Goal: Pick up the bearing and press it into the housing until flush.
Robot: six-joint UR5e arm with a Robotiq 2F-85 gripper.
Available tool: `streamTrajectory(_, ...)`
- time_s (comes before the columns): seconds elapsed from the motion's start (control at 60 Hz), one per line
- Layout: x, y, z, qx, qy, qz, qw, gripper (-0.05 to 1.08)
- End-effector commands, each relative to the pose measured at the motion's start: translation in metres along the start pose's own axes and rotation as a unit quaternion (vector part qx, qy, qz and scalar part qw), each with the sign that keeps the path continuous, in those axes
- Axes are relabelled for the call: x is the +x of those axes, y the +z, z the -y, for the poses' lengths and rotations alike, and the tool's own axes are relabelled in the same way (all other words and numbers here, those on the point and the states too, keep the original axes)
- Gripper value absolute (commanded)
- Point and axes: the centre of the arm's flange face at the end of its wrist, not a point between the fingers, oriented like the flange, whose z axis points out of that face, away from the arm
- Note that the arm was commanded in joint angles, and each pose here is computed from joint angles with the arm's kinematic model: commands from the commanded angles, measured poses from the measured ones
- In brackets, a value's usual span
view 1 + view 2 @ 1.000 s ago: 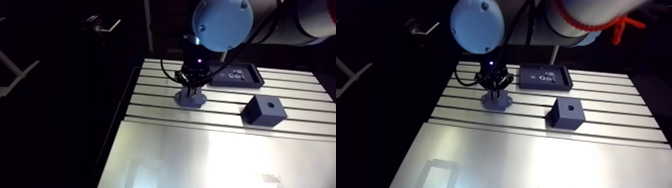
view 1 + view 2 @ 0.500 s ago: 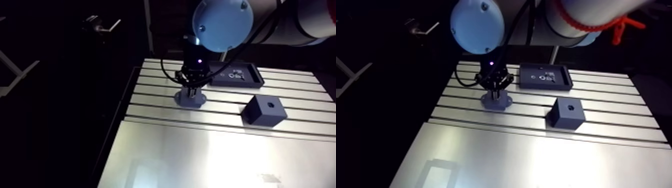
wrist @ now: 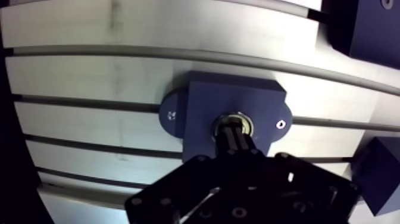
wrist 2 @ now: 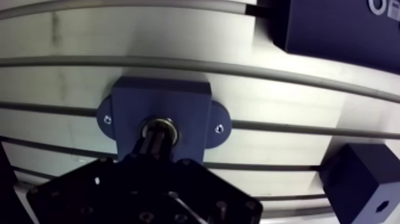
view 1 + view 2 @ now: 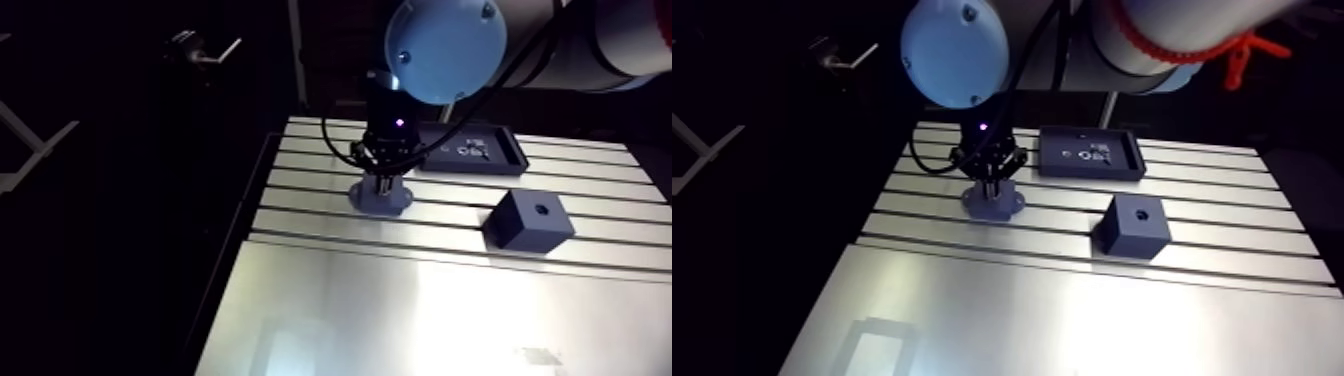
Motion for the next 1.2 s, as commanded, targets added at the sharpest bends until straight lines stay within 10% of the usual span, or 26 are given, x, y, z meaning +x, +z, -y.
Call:
streamTrajectory(0.017,0.001,0.003,-0.001,0.0001,0.0,0.003,1.0,1.08)
streamTrajectory(0.667,-0.005,-0.056,-0.001,0.001,0.0,-0.039,0.999,1.07)
streamTrajectory(0.733,-0.011,-0.067,-0.001,0.0009,0.001,-0.041,0.999,0.89)
streamTrajectory(0.75,-0.013,-0.074,-0.001,0.0009,0.0,-0.043,0.999,0.51)
streamTrajectory(0.767,-0.013,-0.074,-0.001,0.0009,0.0,-0.043,0.999,0.51)
streamTrajectory(0.783,-0.016,-0.083,-0.002,0.0003,0.0,-0.041,0.999,0.06)
streamTrajectory(0.8,-0.018,-0.091,-0.002,0.0002,-0.003,-0.035,0.999,0.02)
streamTrajectory(1.2,-0.063,-0.225,-0.056,-0.0046,0.018,0.008,1.0,0.0)
